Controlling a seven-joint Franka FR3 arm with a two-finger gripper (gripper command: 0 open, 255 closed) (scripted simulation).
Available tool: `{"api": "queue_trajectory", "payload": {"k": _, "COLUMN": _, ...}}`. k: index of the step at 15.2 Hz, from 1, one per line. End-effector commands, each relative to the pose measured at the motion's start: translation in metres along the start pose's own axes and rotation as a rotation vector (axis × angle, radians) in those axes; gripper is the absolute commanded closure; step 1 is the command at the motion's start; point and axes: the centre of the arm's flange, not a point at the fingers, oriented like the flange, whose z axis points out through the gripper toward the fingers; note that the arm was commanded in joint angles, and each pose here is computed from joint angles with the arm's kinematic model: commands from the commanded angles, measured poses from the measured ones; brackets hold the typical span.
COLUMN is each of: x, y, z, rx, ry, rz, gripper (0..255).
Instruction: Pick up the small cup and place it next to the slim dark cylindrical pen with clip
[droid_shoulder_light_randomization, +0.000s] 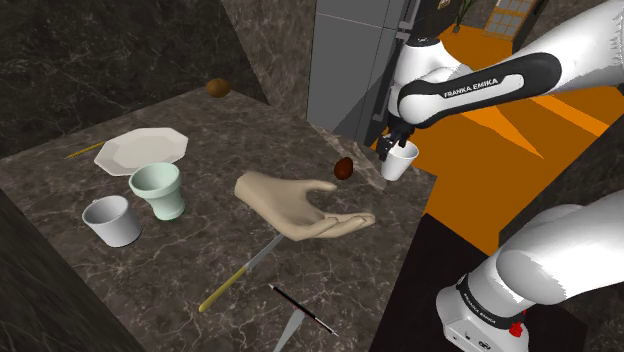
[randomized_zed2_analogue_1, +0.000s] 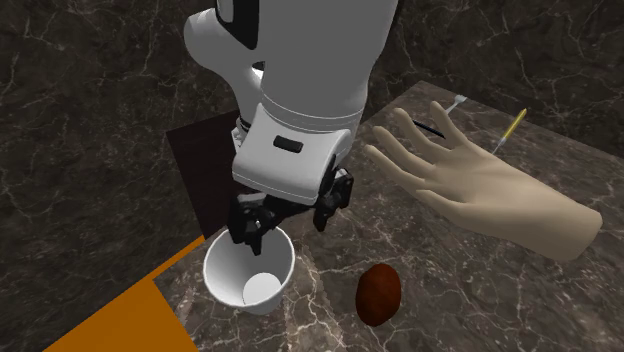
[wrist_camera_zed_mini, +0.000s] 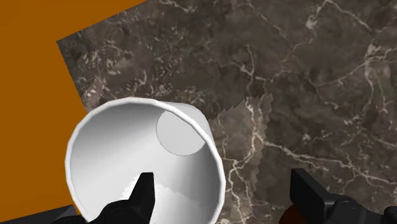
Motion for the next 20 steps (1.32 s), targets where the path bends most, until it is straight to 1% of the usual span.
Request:
{"api": "queue_trajectory", "payload": {"k": 1, "x": 0.001, "y": 0.0, "z": 0.01, "rx": -0.001, "ry": 0.001, "rz": -0.001, "gripper": 0}}
{"api": "queue_trajectory", "payload": {"k": 5, "x": 0.001, "y": 0.0, "z": 0.034, "rx": -0.001, "ry": 0.001, "rz": -0.001, "gripper": 0}}
{"api": "queue_trajectory", "payload": {"k": 13, "x": 0.001, "y": 0.0, "z": 0.034, "rx": -0.001, "ry": 0.001, "rz": -0.001, "gripper": 0}}
{"api": "queue_trajectory", "payload": {"k": 14, "x": 0.001, "y": 0.0, "z": 0.034, "rx": -0.001, "ry": 0.001, "rz": -0.001, "gripper": 255}}
{"api": "queue_trajectory", "payload": {"k": 20, "x": 0.001, "y": 0.001, "z": 0.034, "rx": -0.001, "ry": 0.001, "rz": -0.001, "gripper": 255}}
